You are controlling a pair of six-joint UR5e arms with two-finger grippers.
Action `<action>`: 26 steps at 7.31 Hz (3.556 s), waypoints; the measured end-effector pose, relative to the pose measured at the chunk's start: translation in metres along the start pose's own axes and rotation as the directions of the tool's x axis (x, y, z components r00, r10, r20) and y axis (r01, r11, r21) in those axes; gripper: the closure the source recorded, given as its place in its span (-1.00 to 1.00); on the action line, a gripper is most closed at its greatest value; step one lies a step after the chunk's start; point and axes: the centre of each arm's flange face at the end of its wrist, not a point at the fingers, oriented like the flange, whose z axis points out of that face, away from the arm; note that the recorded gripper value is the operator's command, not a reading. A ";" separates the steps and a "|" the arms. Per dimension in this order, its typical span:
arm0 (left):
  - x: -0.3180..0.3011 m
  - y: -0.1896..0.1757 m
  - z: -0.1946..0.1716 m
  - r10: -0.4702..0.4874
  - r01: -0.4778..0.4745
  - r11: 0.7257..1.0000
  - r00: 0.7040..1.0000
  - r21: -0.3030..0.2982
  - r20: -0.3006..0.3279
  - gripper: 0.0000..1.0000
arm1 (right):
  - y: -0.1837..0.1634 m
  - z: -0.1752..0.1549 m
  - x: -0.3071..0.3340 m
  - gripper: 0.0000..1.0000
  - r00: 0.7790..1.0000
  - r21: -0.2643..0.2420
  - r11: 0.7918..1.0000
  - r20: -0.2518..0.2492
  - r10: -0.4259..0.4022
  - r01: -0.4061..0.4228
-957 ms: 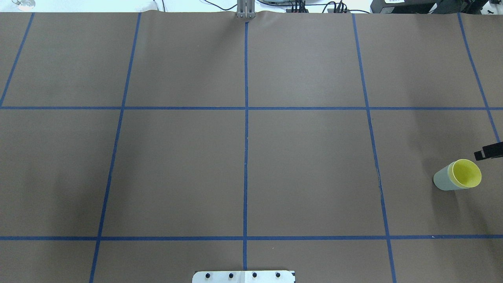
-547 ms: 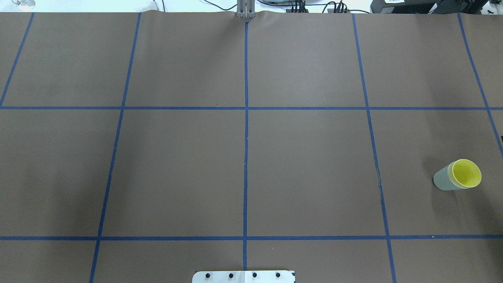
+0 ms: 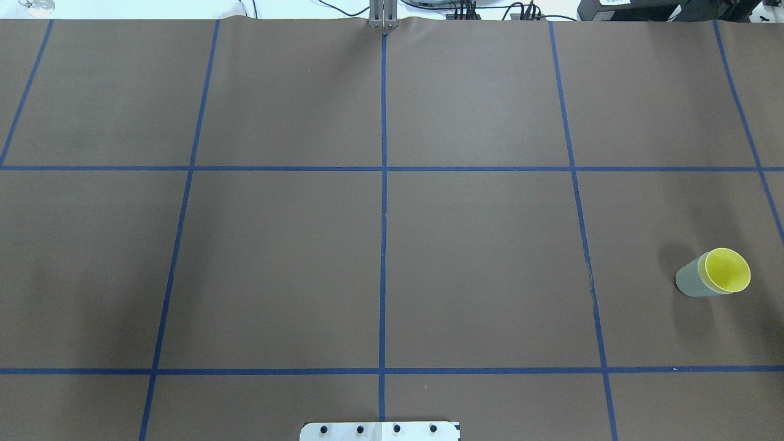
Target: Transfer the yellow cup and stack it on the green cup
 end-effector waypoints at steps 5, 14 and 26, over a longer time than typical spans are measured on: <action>-0.010 0.047 0.014 -0.034 0.033 0.999 0.998 -0.029 -0.044 -1.00 | 0.016 0.016 0.018 -1.00 1.000 -0.046 0.999 0.003 0.025 -0.025; -0.007 0.044 0.013 -0.031 0.029 0.999 0.998 -0.023 -0.058 -1.00 | 0.019 0.024 0.021 -1.00 0.999 -0.056 0.998 0.030 0.035 -0.034; -0.011 0.051 0.018 -0.044 0.042 0.998 0.997 -0.037 -0.055 -1.00 | 0.029 0.030 0.025 -1.00 0.998 -0.071 0.997 0.032 0.046 -0.043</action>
